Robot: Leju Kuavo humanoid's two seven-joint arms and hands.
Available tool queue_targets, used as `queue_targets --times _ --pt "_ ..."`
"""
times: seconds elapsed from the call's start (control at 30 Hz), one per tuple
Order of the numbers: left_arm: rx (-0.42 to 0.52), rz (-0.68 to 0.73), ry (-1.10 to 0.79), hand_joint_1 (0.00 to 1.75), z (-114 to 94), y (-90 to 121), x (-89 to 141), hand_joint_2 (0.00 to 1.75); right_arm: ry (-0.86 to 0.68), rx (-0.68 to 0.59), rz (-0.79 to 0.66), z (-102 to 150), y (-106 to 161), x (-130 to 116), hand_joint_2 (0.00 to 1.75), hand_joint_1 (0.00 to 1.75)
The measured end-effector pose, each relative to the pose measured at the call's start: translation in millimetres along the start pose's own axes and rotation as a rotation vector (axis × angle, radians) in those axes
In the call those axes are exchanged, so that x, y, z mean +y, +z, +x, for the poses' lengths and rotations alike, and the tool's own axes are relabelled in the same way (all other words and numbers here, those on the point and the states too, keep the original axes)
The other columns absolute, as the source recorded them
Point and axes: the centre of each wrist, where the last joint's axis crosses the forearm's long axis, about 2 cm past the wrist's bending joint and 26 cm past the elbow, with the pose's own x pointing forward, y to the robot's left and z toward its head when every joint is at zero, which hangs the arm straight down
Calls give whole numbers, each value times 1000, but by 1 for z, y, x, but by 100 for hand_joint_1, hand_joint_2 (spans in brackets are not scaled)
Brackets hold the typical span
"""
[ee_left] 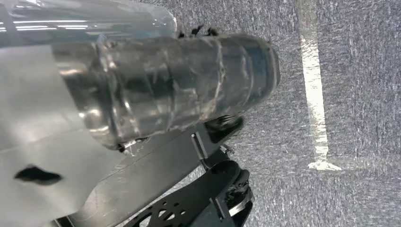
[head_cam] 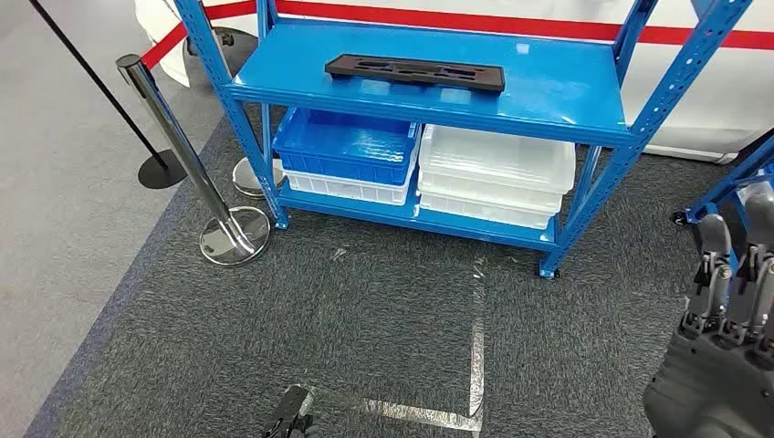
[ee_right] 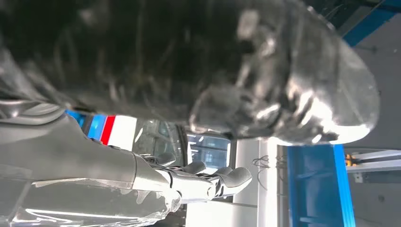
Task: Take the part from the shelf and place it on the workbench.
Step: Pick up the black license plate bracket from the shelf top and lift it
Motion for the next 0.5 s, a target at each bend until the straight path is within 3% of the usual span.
queue_targets --times 0.5 --pt "-5 0 -10 0 1 0 0 0 -1 -5 11 0 -1 0 0 0"
